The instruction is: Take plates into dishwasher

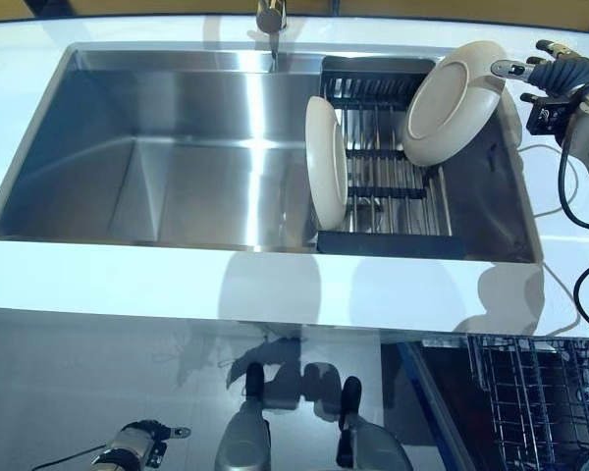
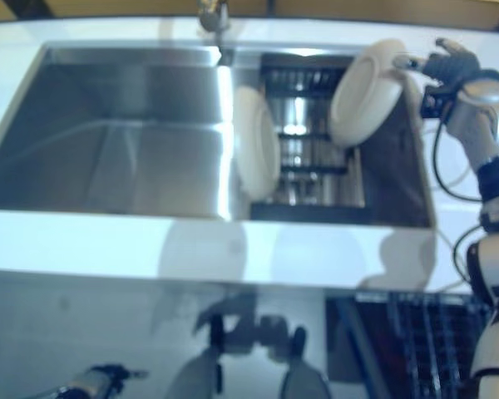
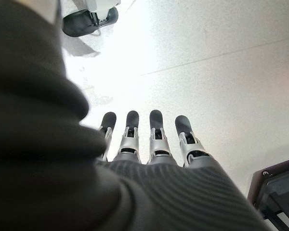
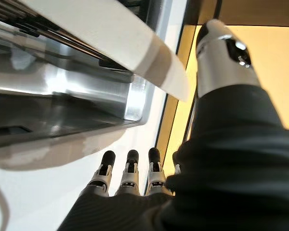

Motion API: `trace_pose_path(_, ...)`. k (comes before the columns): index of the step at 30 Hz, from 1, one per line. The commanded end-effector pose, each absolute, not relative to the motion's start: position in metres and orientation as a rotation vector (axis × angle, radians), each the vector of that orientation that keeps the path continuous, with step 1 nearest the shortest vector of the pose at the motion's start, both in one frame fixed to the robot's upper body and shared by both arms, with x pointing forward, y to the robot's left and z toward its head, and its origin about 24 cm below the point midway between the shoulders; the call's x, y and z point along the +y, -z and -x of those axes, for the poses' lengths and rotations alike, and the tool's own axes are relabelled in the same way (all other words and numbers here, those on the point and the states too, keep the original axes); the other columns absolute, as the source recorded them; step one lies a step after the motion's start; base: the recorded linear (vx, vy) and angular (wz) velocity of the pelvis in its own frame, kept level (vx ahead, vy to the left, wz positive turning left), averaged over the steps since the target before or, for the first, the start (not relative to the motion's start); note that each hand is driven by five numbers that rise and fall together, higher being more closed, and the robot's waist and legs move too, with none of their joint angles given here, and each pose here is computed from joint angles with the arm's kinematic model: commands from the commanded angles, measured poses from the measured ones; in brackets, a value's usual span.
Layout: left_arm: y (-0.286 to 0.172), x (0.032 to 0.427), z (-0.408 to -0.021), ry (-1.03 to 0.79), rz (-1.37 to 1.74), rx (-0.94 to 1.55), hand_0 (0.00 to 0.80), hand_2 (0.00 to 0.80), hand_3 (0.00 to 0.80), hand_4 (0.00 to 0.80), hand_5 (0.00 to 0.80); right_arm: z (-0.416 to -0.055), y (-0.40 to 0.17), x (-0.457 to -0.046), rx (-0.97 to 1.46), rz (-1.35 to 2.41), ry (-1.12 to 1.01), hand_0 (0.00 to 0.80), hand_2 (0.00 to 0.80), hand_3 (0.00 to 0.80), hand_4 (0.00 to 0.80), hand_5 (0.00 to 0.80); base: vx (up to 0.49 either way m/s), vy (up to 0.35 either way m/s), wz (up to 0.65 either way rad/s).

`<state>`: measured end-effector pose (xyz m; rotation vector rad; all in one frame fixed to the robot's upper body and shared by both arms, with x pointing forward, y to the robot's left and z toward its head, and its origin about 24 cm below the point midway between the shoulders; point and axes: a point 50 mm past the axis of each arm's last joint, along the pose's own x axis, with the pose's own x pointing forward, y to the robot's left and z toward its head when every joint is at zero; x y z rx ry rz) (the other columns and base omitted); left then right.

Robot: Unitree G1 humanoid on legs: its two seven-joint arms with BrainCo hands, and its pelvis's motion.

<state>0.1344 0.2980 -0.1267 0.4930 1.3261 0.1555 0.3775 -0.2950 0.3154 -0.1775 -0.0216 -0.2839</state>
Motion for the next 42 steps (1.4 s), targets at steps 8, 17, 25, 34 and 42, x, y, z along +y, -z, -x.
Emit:
trace_pose_path(8, 0.117, 0.315, -0.142, -0.166, -0.562, 1.342, 0.000, 0.000, 0.000, 0.000, 0.000, -0.372, -0.352, -0.282, -0.135, 0.205, 0.258, 0.000, 0.000, 0.000, 0.000, 0.000, 0.000, 0.000, 0.00)
trace_pose_path(17, 0.116, 0.315, -0.145, -0.168, -0.555, 1.337, 0.000, 0.000, 0.000, 0.000, 0.000, -0.374, -0.350, -0.279, -0.136, 0.193, 0.241, 0.000, 0.000, 0.000, 0.000, 0.000, 0.000, 0.000, 0.00)
trace_pose_path(25, 0.115, 0.314, -0.147, -0.165, -0.552, 1.337, 0.000, 0.000, 0.000, 0.000, 0.000, -0.376, -0.350, -0.274, -0.131, 0.199, 0.229, 0.000, 0.000, 0.000, 0.000, 0.000, 0.000, 0.000, 0.00)
trace_pose_path(34, 0.115, 0.312, -0.150, -0.165, -0.547, 1.329, 0.000, 0.000, 0.000, 0.000, 0.000, -0.378, -0.347, -0.268, -0.118, 0.199, 0.210, 0.000, 0.000, 0.000, 0.000, 0.000, 0.000, 0.000, 0.00)
trace_pose_path(42, 0.114, 0.312, -0.151, -0.168, -0.542, 1.326, 0.000, 0.000, 0.000, 0.000, 0.000, -0.380, -0.346, -0.261, -0.115, 0.181, 0.177, 0.000, 0.000, 0.000, 0.000, 0.000, 0.000, 0.000, 0.00)
